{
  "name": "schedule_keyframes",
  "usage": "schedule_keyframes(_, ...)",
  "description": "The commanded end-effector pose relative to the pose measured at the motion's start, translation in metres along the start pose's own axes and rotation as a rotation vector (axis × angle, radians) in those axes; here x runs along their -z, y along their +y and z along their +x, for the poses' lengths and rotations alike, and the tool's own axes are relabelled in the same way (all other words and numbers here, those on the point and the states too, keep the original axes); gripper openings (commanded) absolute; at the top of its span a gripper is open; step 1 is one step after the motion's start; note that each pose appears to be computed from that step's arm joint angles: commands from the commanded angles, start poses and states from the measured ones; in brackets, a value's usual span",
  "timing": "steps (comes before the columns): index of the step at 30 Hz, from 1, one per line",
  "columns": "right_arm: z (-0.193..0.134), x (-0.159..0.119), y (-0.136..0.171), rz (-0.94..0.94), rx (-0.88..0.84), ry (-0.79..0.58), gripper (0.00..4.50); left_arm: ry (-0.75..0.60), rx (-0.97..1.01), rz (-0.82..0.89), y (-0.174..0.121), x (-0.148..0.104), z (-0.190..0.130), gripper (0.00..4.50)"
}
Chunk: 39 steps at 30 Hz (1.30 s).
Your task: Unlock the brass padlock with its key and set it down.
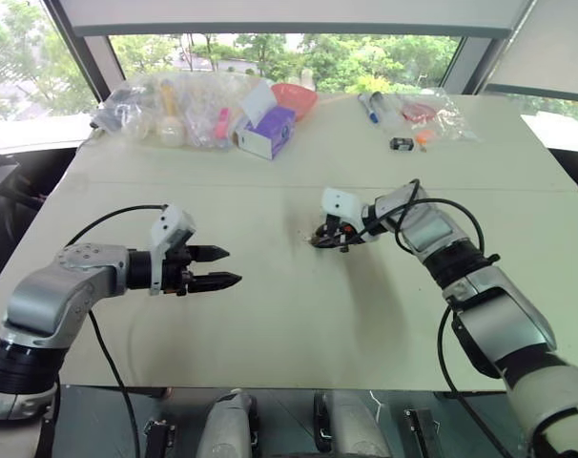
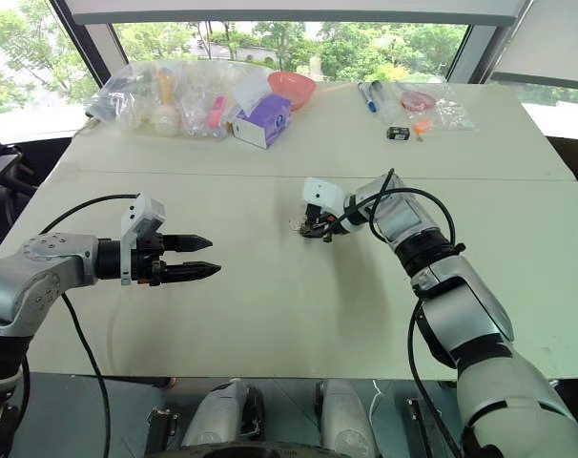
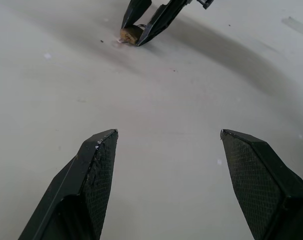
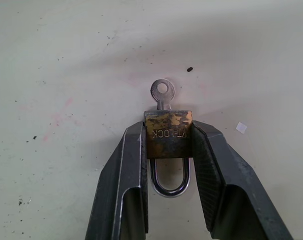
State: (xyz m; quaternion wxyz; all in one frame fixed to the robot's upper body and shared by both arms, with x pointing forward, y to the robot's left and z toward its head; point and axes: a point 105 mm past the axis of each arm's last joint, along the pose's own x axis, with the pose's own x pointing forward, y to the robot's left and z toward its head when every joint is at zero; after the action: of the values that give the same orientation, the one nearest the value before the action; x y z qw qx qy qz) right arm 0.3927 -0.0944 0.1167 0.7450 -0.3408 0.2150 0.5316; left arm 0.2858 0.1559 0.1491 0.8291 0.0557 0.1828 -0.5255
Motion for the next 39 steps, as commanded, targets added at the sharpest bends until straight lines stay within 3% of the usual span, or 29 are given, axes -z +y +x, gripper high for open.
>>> schedule_keyframes(1,-0.018,-0.021,-0.005,-0.195,0.107,-0.053,0.67,-0.155,-0.001,-0.012,0.016,-0.028,0.011,3.43)
schedule_keyframes(3,-0.035,-0.056,-0.001,-0.344,0.186,-0.18,0.67,-0.25,-0.023,-0.08,0.035,-0.038,0.02,3.43)
schedule_keyframes(6,-0.054,-0.089,0.005,-0.42,0.301,-0.312,0.67,-0.333,0.006,-0.126,0.046,-0.053,0.027,3.43)
schedule_keyframes(13,-0.067,-0.106,0.019,-0.532,0.437,-0.345,0.67,-0.425,0.106,-0.15,0.055,-0.082,0.044,3.43)
schedule_keyframes(16,-0.067,-0.107,0.019,-0.539,0.471,-0.34,0.67,-0.472,0.222,-0.155,0.042,-0.099,0.043,2.1)
schedule_keyframes(20,-0.066,-0.107,0.016,-0.546,0.503,-0.333,0.67,-0.418,0.312,-0.122,0.026,-0.097,0.044,0.06)
schedule_keyframes(29,-0.064,-0.113,0.018,-0.558,0.522,-0.346,0.67,-0.383,0.235,-0.123,0.038,-0.092,0.053,0.06)
schedule_keyframes(32,-0.064,-0.114,0.018,-0.56,0.527,-0.35,0.67,-0.386,0.236,-0.134,0.04,-0.093,0.053,0.77)
schedule_keyframes(36,-0.064,-0.115,0.02,-0.561,0.527,-0.352,0.67,-0.391,0.218,-0.123,0.042,-0.094,0.055,2.74)
schedule_keyframes(39,-0.063,-0.115,0.021,-0.56,0.526,-0.354,0.67,-0.405,0.252,-0.126,0.038,-0.097,0.055,2.74)
